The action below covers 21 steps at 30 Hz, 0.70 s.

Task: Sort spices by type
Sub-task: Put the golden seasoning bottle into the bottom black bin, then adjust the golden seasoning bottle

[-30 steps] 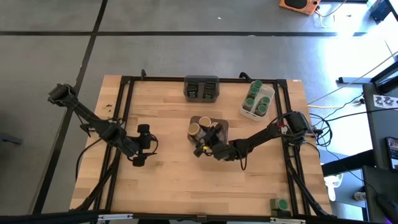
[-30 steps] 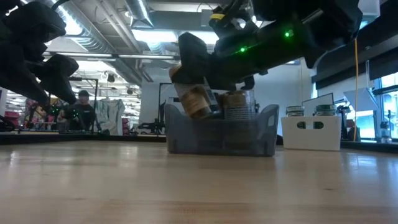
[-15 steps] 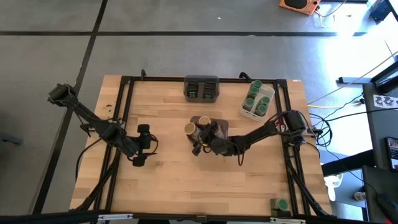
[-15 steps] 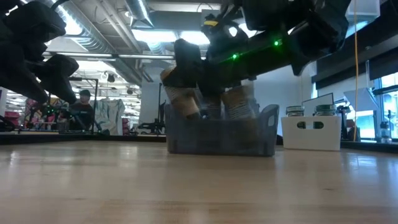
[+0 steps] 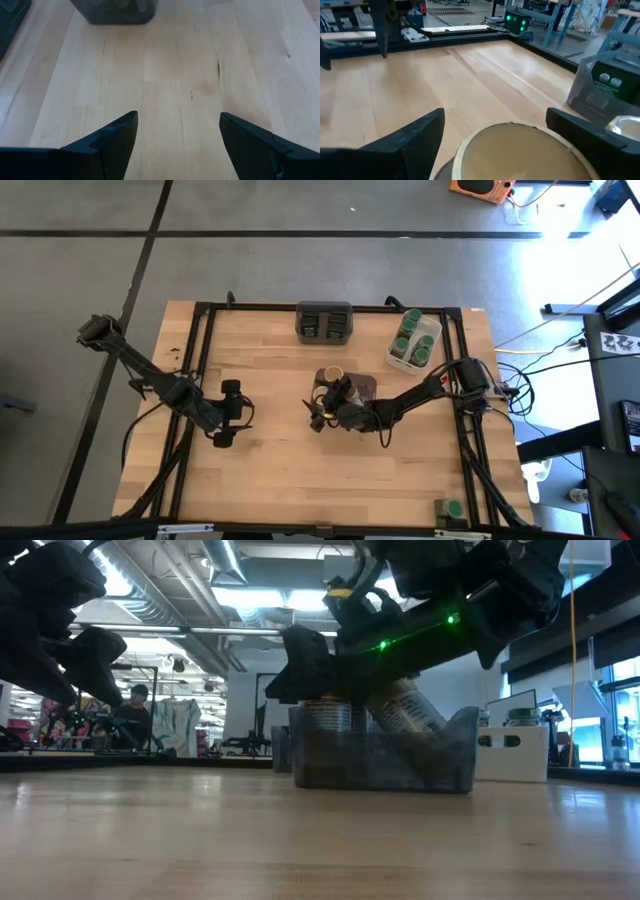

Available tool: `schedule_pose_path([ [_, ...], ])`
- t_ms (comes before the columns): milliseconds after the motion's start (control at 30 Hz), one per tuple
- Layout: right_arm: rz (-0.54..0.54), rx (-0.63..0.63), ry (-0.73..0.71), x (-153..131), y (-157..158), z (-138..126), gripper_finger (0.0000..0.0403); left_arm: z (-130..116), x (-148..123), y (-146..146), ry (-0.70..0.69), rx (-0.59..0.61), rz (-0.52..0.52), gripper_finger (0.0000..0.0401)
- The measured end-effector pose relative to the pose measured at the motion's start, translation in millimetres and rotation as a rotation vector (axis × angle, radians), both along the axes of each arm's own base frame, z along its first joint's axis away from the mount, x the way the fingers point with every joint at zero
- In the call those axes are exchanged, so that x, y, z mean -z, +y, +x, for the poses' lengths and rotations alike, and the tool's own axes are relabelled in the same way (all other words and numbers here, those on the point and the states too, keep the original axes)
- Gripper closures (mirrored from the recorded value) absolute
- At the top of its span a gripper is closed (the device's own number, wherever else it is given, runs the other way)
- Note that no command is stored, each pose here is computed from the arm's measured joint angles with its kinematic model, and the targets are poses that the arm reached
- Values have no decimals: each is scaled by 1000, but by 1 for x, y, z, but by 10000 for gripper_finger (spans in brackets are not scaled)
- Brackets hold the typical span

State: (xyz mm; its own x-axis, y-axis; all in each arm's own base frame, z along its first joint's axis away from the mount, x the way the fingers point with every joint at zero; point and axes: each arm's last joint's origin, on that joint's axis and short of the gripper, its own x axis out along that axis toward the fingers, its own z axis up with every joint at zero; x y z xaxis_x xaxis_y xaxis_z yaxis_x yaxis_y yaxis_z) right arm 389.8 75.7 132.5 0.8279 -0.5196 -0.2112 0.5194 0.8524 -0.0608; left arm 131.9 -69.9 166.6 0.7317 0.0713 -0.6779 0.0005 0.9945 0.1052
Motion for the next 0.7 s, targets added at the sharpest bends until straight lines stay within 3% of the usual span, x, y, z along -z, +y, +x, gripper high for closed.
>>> schedule_pose_path([
  [500,-219,67,51,-65,38,-32,89,0,0,0,6,0,3,123],
  [700,-242,95,49,-96,49,-53,93,0,0,0,5,0,3,123],
])
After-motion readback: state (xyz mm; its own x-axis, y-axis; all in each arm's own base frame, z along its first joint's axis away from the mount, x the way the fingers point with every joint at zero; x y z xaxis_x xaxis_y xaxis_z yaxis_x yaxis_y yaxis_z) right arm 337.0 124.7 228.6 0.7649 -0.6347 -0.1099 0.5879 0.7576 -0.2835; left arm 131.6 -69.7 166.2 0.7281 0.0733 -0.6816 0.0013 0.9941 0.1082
